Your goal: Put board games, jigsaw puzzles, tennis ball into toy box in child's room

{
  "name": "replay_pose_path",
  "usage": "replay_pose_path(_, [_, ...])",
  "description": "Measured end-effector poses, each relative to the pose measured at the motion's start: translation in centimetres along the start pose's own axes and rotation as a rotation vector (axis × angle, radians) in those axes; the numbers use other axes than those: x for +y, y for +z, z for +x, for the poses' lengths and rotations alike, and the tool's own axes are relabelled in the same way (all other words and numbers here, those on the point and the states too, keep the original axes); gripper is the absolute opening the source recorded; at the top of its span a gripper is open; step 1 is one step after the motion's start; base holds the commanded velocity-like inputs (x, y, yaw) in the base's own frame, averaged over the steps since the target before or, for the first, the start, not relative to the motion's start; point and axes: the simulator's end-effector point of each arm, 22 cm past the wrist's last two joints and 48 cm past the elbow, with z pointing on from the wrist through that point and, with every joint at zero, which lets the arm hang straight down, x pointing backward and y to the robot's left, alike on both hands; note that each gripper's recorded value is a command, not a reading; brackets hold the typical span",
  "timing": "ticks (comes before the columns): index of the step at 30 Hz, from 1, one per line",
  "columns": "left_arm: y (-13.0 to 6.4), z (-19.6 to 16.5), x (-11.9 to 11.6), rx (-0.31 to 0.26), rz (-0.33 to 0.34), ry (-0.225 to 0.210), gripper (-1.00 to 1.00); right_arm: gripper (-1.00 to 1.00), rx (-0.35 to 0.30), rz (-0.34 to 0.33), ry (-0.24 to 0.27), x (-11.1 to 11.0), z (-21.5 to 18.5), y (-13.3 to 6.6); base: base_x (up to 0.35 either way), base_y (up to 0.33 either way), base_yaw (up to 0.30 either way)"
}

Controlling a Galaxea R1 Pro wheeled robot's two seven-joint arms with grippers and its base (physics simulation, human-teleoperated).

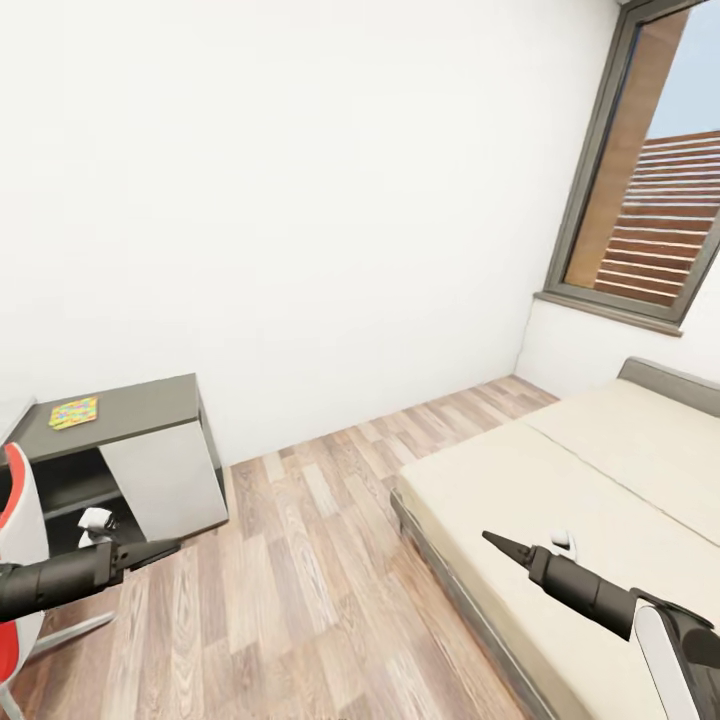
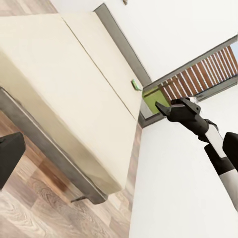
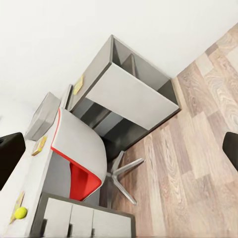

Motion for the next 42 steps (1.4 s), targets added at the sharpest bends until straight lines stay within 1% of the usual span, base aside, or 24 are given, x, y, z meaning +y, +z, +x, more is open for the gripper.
replay_pose_path(8, [0.1, 0.0, -0.2, -0.003, 0.004, 0.004, 1.00, 1.00, -0.003, -0.002, 0.003, 0.0, 0.0, 0.0, -0.061, -0.056, 0.198])
replay_pose_path(21, [0.4, 0.0, -0.8, -0.002, 0.015, 0.012, 1.00, 1.00, -0.008, -0.005, 0.008, 0.1, 0.0, -0.1, -0.183, -0.220, 0.026])
replay_pose_path(26, [0.3, 0.0, -0.9, -0.003, 0.016, 0.015, 1.00, 1.00, -0.009, -0.008, 0.008, 0.2, 0.0, -0.1, -0.193, -0.246, -0.072])
replay_pose_path(34, [0.2, -0.2, -1.3, -0.006, 0.019, 0.023, 1.00, 1.00, -0.016, -0.014, 0.004, 0.5, -0.2, -0.3, -0.166, -0.231, -0.167])
replay_pose_path(42, [0.1, -0.3, -1.5, -0.009, 0.020, 0.029, 1.00, 1.00, -0.020, -0.015, -0.001, 0.7, -0.4, -0.4, -0.028, -0.052, -0.112])
